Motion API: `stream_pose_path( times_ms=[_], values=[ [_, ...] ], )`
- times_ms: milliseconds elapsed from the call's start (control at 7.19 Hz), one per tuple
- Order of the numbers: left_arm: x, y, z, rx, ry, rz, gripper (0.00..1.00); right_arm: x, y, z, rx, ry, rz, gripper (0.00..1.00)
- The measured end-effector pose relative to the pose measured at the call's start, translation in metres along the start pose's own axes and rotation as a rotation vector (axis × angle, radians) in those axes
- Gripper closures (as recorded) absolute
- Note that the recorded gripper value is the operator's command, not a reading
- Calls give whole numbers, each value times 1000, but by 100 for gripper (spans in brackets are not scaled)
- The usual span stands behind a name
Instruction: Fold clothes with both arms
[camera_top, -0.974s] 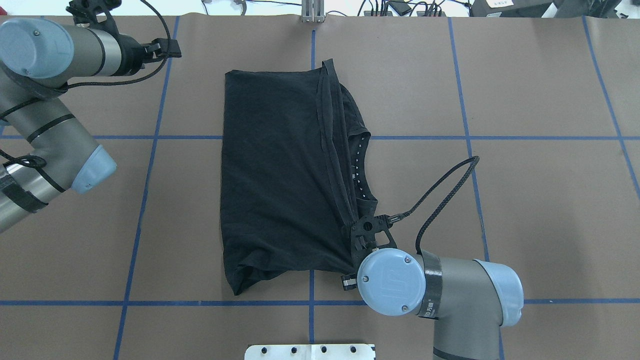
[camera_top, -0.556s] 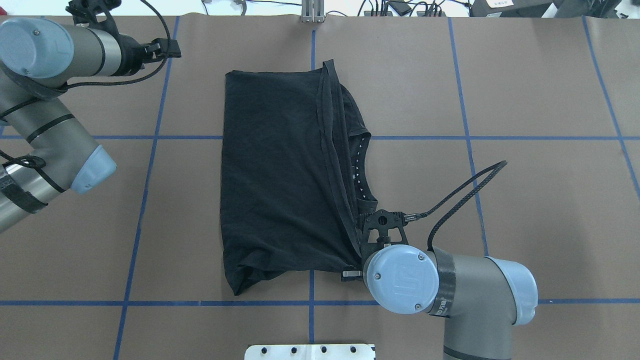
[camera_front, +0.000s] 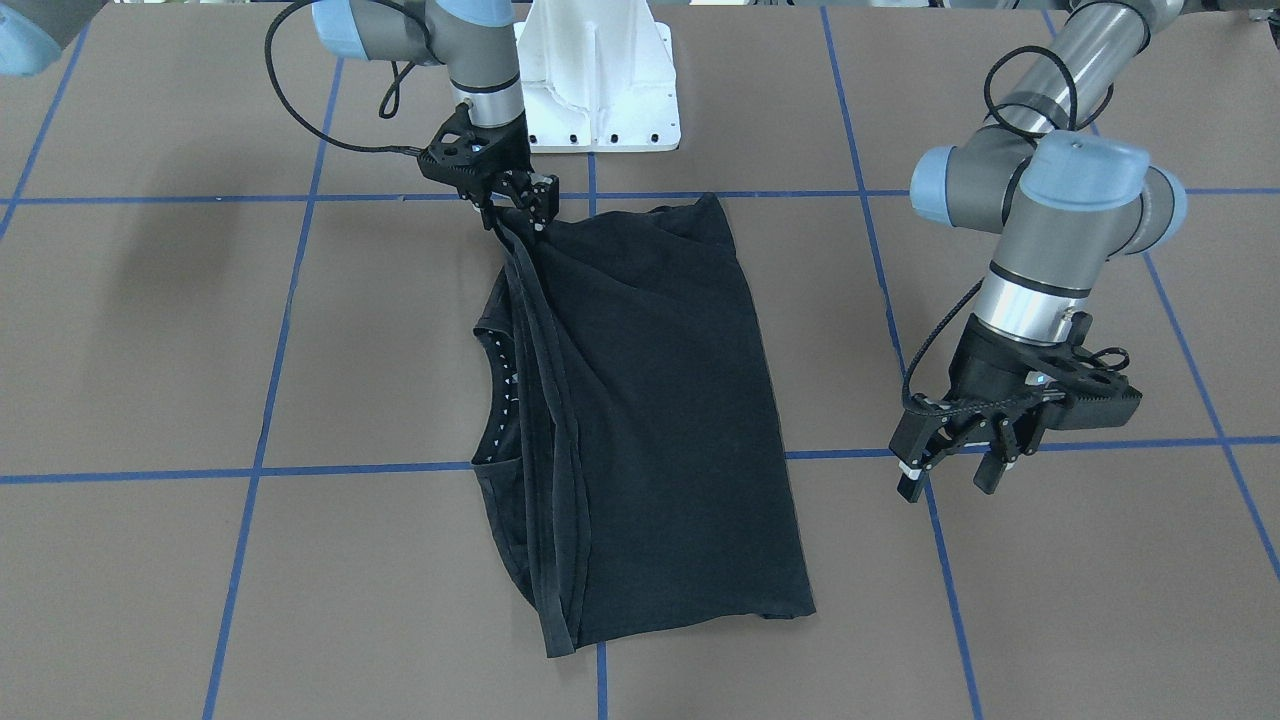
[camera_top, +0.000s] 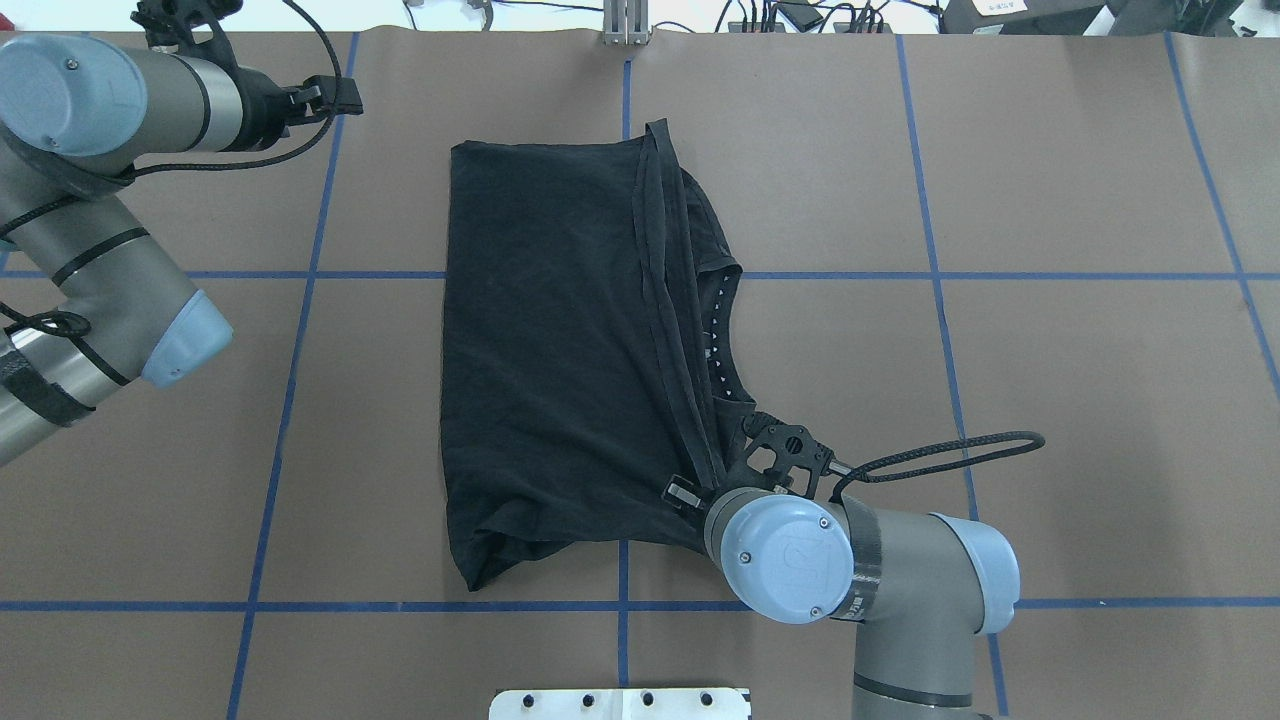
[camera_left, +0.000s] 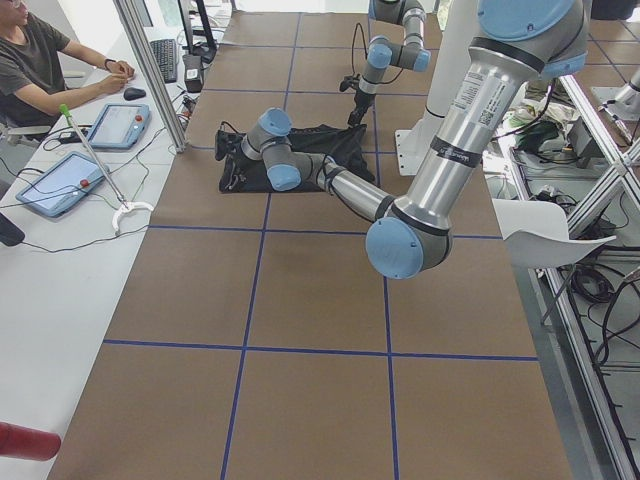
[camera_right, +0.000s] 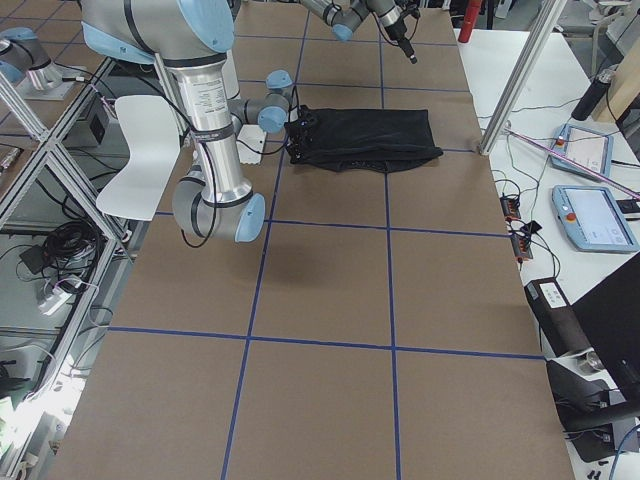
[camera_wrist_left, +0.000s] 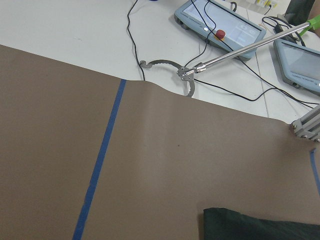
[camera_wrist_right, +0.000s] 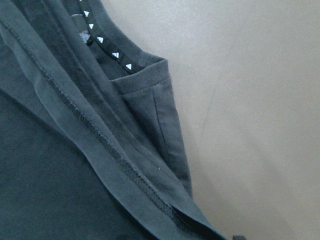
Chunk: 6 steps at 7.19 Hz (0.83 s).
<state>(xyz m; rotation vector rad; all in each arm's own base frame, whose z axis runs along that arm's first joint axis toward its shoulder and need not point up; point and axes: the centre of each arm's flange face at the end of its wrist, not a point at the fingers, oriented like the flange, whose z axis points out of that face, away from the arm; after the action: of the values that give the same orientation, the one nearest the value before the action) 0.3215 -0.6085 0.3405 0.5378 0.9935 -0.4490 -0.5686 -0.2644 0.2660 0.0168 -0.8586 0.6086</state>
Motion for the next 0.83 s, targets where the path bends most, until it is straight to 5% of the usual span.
stream_pose_path(
  times_ms=[834],
  values=[
    [2, 0, -4, -3, -8, -1, 1, -5, -11, 16, 17, -7, 64, 31]
  ],
)
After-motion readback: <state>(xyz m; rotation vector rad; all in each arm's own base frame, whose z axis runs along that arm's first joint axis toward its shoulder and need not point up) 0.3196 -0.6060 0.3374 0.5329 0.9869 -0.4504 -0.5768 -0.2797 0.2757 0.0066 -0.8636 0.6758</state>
